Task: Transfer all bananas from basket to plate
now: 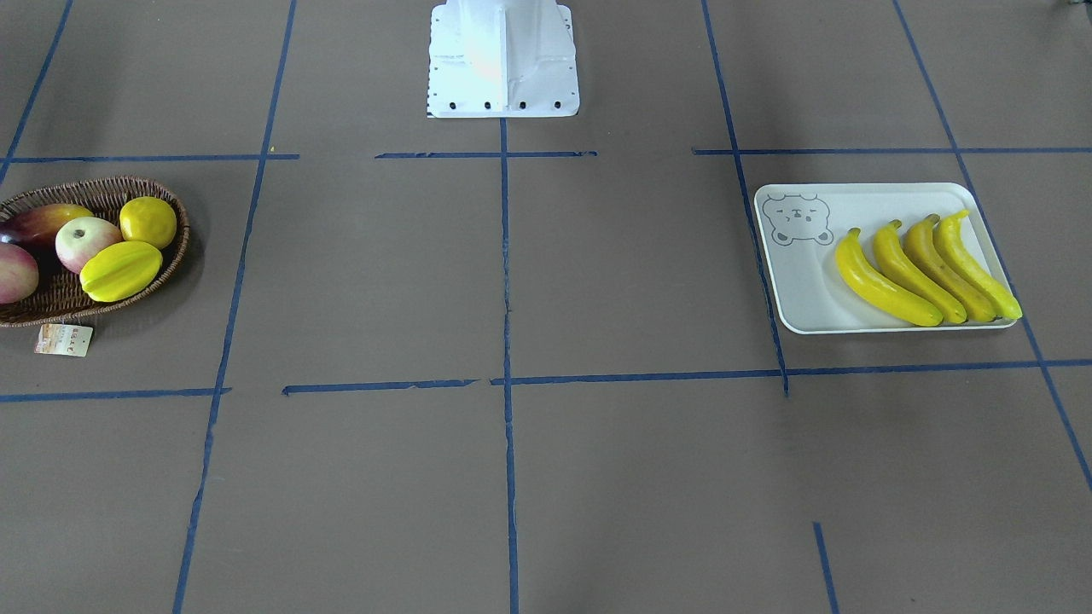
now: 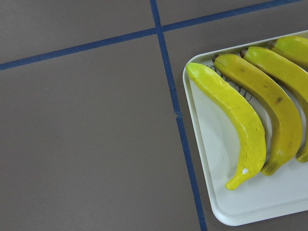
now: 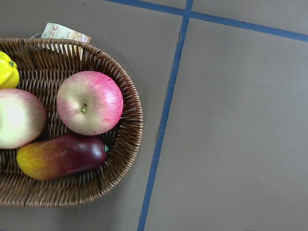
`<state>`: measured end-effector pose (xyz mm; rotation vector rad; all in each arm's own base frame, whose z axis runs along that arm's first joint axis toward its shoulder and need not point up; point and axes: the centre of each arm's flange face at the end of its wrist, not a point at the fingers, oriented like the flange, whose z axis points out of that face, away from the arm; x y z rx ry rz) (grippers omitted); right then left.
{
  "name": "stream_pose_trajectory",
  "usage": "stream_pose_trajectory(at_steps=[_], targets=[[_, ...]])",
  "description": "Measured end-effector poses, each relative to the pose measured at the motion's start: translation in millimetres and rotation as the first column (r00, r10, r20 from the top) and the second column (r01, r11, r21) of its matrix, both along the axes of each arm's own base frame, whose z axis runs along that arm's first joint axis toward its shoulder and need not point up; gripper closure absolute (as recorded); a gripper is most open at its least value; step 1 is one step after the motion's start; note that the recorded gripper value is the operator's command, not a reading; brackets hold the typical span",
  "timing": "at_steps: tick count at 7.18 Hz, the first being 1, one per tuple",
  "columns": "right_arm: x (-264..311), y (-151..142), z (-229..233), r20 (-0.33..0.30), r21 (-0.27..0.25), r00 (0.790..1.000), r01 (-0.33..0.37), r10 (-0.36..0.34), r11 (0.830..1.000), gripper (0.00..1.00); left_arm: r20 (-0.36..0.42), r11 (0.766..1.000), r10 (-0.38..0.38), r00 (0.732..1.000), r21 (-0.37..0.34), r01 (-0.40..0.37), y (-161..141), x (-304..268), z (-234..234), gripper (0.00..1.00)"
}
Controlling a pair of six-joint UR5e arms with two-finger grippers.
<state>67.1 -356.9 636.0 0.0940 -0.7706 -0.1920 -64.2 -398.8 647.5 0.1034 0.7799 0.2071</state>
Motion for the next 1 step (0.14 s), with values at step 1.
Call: stream_pose_trajectory(at_steps=[1], targets=[[-0.1,0.5,0.3,0.001,-0.001,1.000,0.000,0.000,1.000,0.00,0.000,1.000,-0.001,1.000,-0.001,0.001,0.0,0.0,0.2,0.00]])
